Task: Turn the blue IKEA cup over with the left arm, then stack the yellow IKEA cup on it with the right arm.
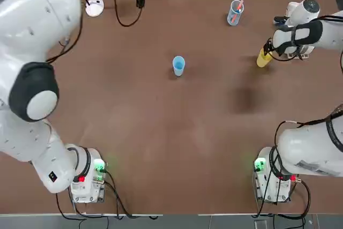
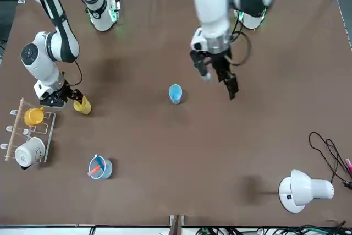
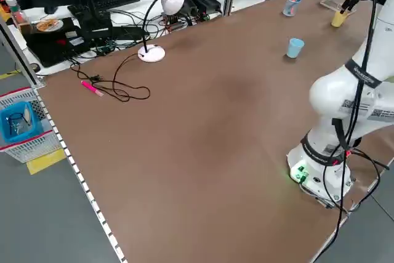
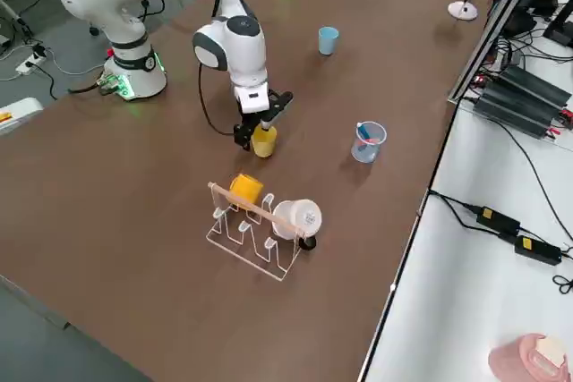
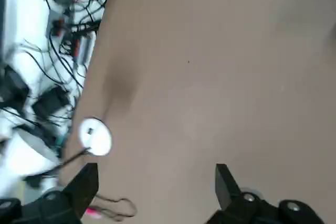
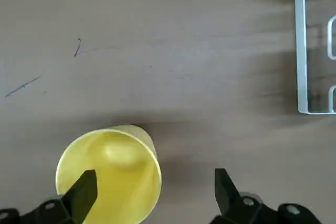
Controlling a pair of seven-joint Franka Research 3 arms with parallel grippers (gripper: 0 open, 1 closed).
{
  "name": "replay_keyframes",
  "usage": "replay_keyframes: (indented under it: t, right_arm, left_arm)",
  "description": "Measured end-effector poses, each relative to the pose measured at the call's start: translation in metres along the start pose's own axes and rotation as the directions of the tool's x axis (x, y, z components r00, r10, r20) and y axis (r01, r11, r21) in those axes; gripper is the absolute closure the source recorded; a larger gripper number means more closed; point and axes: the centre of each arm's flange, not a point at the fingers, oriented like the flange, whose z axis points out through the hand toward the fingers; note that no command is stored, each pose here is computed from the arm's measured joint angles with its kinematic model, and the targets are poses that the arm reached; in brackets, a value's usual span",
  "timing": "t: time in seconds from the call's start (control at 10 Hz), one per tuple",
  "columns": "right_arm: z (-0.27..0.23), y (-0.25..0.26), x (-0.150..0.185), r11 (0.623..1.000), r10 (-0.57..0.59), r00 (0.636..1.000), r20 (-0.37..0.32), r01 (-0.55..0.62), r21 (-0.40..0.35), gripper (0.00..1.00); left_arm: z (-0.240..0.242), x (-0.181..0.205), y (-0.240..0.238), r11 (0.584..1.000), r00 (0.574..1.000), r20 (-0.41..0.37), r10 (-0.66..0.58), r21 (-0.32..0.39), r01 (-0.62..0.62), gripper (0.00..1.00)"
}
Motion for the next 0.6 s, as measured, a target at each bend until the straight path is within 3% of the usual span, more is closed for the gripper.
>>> replay_keyframes:
  t: [0.1, 0.3, 0.6]
  right_arm:
    - [0.002, 0.001, 0.001, 1.0, 0.003, 1.0, -0.008, -0.003, 0.0, 0.01]
    - [0.007, 0.007, 0.001, 1.0, 0.015, 0.999, -0.03, -0.015, -0.001, 0.01]
    - [0.025, 0.009, -0.001, 1.0, 0.02, 0.999, -0.034, -0.02, 0.003, 0.02]
  left_arm:
    - [0.005, -0.028, -0.033, 0.991, 0.993, -0.025, -0.113, -0.076, 0.11, 0.02]
    - [0.012, -0.093, -0.094, 0.927, 0.942, -0.029, -0.336, -0.187, 0.325, 0.02]
    - [0.005, -0.18, -0.14, 0.79, 0.811, 0.037, -0.584, -0.202, 0.579, 0.02]
